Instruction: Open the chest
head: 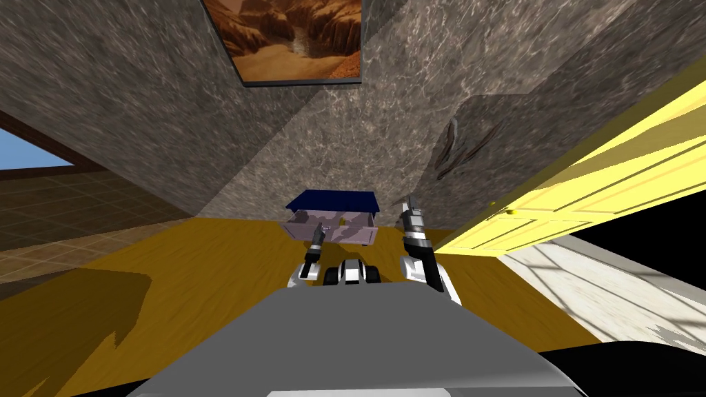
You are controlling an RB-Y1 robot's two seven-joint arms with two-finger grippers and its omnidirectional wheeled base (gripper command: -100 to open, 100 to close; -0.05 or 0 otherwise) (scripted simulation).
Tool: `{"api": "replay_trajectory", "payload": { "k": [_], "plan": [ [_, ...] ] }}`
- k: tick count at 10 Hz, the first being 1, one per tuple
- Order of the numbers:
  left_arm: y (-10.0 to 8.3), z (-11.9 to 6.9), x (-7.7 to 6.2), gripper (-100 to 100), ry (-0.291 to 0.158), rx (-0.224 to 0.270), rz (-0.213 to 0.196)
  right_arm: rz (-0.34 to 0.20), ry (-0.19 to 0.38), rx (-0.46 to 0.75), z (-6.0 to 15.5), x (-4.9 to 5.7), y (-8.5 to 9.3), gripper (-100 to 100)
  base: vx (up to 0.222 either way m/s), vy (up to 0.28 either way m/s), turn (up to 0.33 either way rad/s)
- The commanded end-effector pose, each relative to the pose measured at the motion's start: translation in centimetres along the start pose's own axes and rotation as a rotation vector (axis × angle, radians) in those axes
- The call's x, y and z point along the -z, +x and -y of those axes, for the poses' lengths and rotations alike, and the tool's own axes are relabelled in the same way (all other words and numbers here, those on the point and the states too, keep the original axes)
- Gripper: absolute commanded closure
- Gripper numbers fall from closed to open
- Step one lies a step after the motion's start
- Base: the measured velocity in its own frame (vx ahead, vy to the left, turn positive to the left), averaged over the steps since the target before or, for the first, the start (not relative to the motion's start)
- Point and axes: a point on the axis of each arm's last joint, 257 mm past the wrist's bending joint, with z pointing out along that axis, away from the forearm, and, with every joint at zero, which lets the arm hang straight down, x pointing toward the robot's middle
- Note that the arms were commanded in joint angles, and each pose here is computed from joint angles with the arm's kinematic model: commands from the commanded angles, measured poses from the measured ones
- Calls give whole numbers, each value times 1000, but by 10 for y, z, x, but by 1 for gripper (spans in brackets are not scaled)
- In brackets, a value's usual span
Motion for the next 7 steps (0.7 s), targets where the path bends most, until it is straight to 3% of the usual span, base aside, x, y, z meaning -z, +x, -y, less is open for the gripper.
{"api": "replay_trajectory", "payload": {
  "k": [1, 2, 7],
  "plan": [
    [1, 3, -8, -100, 1, 0, -1, 0, 0, 0, 0, 0, 0, 0, -35, -6, 2],
    [1, 3, -9, 0, -4, -1, 0, 0, 0, 0, 0, 0, 0, 0, -6, 0, 0],
    [1, 2, -9, 0, -5, 0, 0, 0, 0, 0, 0, 0, 0, 0, 0, 0, 0]
  ]
}}
